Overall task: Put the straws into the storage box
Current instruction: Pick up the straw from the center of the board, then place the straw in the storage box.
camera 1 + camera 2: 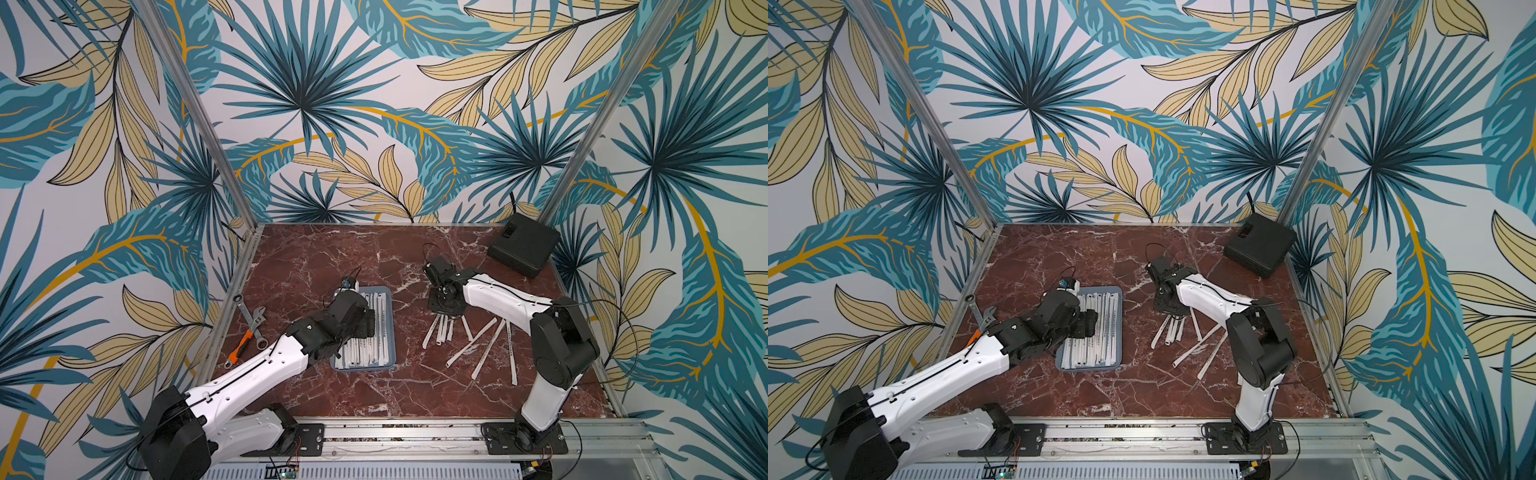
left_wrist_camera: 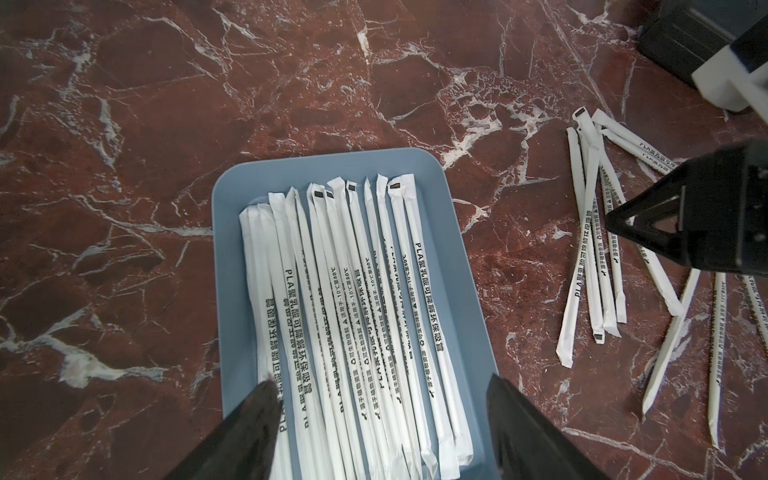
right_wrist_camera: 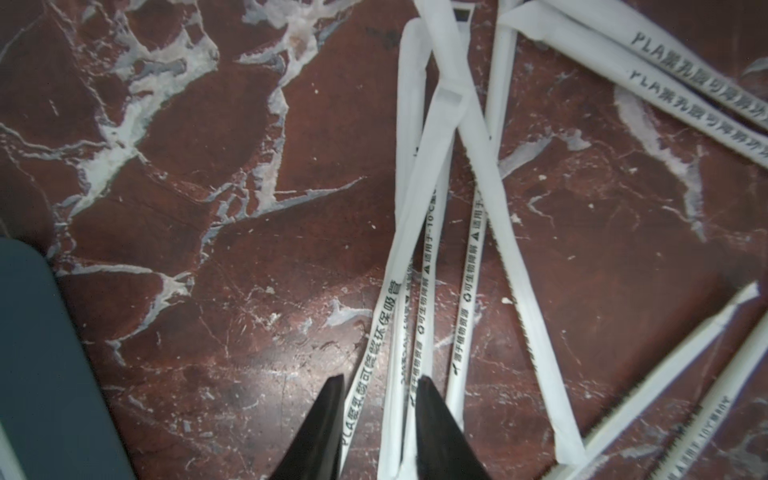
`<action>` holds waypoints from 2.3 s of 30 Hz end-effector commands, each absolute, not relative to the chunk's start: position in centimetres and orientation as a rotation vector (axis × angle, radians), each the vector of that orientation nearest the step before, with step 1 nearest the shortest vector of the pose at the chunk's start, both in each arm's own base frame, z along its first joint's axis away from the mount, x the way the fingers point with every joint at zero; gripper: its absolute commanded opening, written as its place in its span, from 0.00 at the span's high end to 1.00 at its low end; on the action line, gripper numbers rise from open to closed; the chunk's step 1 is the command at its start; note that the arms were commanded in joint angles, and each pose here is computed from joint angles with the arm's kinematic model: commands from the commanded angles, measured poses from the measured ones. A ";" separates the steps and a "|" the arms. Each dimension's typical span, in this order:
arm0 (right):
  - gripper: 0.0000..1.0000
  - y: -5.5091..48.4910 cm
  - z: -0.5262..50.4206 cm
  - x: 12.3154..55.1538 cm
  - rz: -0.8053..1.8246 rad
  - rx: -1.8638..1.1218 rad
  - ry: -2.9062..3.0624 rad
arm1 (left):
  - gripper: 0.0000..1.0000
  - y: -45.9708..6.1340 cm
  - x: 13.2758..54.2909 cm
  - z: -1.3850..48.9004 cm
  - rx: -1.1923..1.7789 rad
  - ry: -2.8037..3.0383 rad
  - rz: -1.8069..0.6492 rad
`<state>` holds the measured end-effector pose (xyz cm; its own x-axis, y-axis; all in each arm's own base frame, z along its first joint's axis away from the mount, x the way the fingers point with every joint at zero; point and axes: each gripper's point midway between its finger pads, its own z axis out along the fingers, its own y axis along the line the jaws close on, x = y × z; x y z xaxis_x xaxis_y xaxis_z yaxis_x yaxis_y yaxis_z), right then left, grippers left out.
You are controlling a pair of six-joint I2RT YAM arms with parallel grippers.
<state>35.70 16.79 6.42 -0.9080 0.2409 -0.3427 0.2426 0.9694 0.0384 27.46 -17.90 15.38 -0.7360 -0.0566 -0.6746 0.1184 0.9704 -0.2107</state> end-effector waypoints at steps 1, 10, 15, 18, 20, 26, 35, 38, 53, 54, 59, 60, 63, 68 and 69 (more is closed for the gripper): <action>0.69 17.1 4.2 35.3 -0.011 0.417 2.792 | 0.17 -17.1 27.1 15.1 0.020 2.369 -0.311; 0.74 17.7 1.4 34.8 -0.013 0.446 2.837 | 0.17 -16.4 26.9 14.9 -0.007 2.363 -0.312; 0.80 17.9 0.1 34.4 -0.017 0.447 2.855 | 0.17 -16.3 26.9 14.8 -0.011 2.363 -0.315; 0.84 18.1 0.0 34.0 -0.042 0.391 2.868 | 0.17 -16.2 26.9 14.9 -0.014 2.362 -0.314; 0.86 18.1 0.5 33.6 -0.063 0.343 2.873 | 0.17 -16.1 26.9 14.9 -0.015 2.364 -0.312; 0.92 20.1 4.0 32.7 -0.023 0.158 2.839 | 0.17 -15.5 27.0 15.1 -0.033 2.354 -0.298; 0.96 29.2 12.2 32.5 0.218 -0.158 2.732 | 0.17 -13.0 27.0 14.9 -0.123 2.335 -0.251; 0.96 32.2 12.1 32.5 0.235 -0.181 2.720 | 0.17 -12.9 27.0 15.0 -0.131 2.331 -0.261; 0.96 33.3 4.9 33.6 0.084 -0.040 2.802 | 0.17 -12.8 26.7 14.7 -0.130 2.331 -0.279; 0.96 33.2 4.5 33.6 0.075 -0.034 2.805 | 0.17 -12.9 26.7 14.7 -0.131 2.331 -0.283; 0.94 33.1 3.6 33.8 0.045 -0.023 2.807 | 0.17 -12.8 26.7 14.8 -0.126 2.332 -0.277; 0.93 33.0 3.4 33.8 0.034 -0.027 2.807 | 0.17 -12.8 26.7 14.9 -0.126 2.331 -0.276; 0.91 32.8 2.8 33.7 0.008 -0.031 2.816 | 0.17 -12.8 26.7 15.0 -0.131 2.328 -0.280; 0.88 32.9 3.5 33.5 0.004 -0.047 2.805 | 0.17 -12.9 26.7 15.0 -0.129 2.329 -0.285; 0.88 33.1 4.0 33.5 0.015 -0.054 2.794 | 0.17 -12.9 26.7 15.1 -0.128 2.328 -0.283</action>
<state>33.82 33.49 3.33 -0.9449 -0.0260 -0.3264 -0.0383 0.9988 0.0313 26.86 -13.18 15.20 -0.6999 -0.1717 -0.6933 0.0007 0.9705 -0.2411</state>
